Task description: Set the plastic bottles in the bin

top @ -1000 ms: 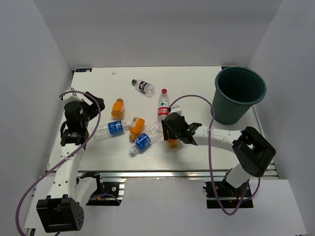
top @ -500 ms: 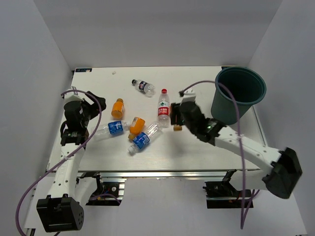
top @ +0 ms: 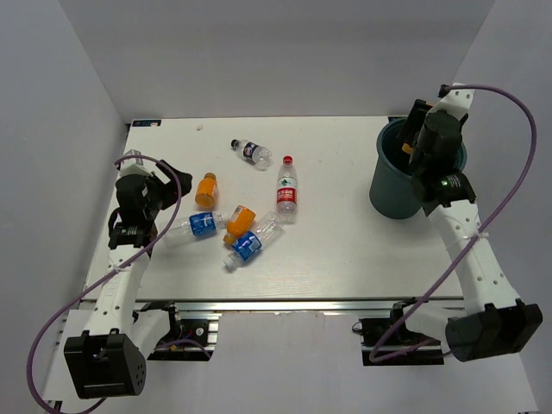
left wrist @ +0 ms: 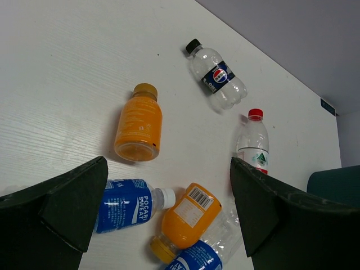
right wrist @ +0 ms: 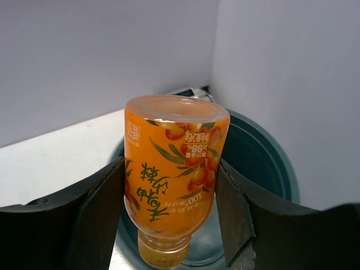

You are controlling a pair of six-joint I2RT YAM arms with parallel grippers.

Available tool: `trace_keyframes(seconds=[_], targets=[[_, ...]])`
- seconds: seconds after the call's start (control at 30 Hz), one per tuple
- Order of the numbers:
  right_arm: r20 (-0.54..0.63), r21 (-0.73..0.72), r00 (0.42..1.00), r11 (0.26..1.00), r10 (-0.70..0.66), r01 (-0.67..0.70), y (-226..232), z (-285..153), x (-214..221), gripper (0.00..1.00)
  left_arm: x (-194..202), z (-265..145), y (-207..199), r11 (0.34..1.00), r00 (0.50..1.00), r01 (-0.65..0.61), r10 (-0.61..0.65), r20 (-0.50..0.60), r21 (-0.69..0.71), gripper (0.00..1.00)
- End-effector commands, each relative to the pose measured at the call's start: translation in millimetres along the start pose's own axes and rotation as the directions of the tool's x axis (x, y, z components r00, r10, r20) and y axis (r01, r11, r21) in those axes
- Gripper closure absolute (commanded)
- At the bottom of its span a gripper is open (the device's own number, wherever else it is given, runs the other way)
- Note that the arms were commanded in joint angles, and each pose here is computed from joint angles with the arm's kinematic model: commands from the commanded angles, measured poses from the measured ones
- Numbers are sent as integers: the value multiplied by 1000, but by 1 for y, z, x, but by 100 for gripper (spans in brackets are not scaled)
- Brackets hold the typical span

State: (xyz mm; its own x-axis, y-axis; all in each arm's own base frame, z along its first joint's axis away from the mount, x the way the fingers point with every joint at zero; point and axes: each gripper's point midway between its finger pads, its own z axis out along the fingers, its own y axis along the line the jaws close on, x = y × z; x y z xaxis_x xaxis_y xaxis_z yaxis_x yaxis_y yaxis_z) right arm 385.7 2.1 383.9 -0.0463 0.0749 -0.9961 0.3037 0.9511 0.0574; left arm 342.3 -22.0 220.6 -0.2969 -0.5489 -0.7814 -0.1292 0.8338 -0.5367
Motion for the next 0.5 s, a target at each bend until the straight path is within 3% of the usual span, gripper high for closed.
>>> trace_keyframes(seconds=[0.0,0.1,0.13,0.27,0.37,0.47], targets=[[-41,43,998,998,-48,50,-18,20,5,50,-11,0,-16,998,1000,-1,0,9,57,2],[-92,90,995,994,-46,54,-32,37,19,32,-9,0,-19,997,1000,1,-1,-6,72,2],[-114,95,992,993,-58,69,-33,41,25,13,-10,-1,-20,997,1000,3,-3,-2,77,2],[-113,63,992,996,-56,63,-29,35,17,11,-10,-3,-20,997,1000,5,-5,1,75,2],[-98,-49,993,997,-65,61,-14,24,7,11,-11,-2,-20,997,1000,12,-12,2,74,2],[-99,-284,989,956,-110,78,26,7,5,11,-9,-1,-18,998,1000,23,-23,-8,61,2]])
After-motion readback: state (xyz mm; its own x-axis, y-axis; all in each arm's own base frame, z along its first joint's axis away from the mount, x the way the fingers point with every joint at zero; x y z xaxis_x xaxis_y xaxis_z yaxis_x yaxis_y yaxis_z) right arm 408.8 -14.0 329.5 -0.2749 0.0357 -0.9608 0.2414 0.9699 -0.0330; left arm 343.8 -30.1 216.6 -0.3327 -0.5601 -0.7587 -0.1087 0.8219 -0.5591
